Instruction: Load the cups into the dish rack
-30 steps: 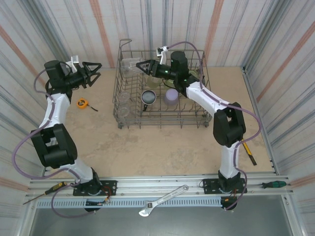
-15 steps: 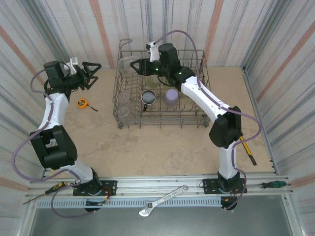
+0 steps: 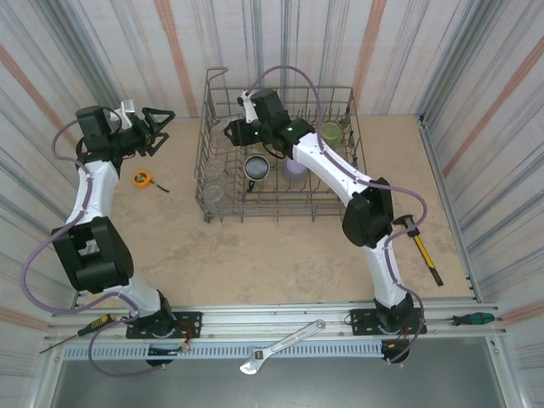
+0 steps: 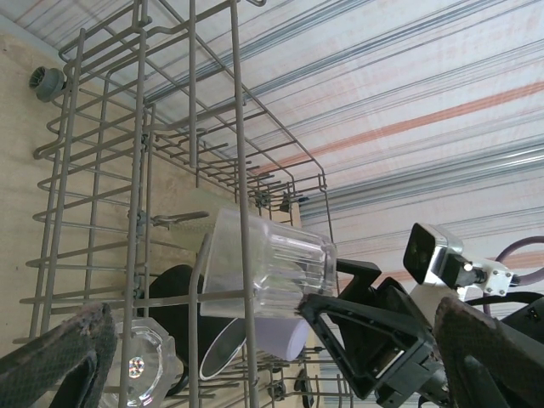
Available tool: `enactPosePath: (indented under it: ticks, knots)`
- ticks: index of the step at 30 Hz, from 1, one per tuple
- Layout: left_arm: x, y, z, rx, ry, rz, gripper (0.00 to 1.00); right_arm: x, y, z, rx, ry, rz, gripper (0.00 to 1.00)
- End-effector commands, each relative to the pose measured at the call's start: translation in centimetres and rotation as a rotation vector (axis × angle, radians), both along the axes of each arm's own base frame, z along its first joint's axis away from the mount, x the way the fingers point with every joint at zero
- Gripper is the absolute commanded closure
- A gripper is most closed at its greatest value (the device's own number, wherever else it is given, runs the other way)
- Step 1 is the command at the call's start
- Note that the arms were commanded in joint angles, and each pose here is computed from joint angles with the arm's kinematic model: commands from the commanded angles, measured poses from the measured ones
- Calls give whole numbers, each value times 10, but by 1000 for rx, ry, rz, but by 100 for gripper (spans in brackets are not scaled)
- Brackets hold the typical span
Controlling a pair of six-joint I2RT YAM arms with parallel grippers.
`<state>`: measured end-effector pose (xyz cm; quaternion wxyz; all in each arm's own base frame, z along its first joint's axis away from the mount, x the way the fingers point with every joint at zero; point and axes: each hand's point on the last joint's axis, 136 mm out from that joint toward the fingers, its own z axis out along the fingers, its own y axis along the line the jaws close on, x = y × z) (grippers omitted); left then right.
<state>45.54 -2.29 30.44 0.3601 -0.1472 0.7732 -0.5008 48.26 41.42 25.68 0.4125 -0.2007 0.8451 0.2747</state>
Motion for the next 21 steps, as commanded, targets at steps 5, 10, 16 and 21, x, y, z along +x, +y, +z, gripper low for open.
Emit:
enactPosePath:
  ticks: [5,10,16,21]
  knots:
    - [-5,5,21,33,-57,18,1,6,13,3,-65,-65,-7,61]
    - [-4,7,19,32,-54,24,1,7,23,-10,-100,-65,-2,61]
    - [-3,8,18,31,-51,26,1,11,28,-23,-120,-66,-8,60]
    - [-3,7,17,29,-50,27,1,14,31,-35,-135,-60,-13,60]
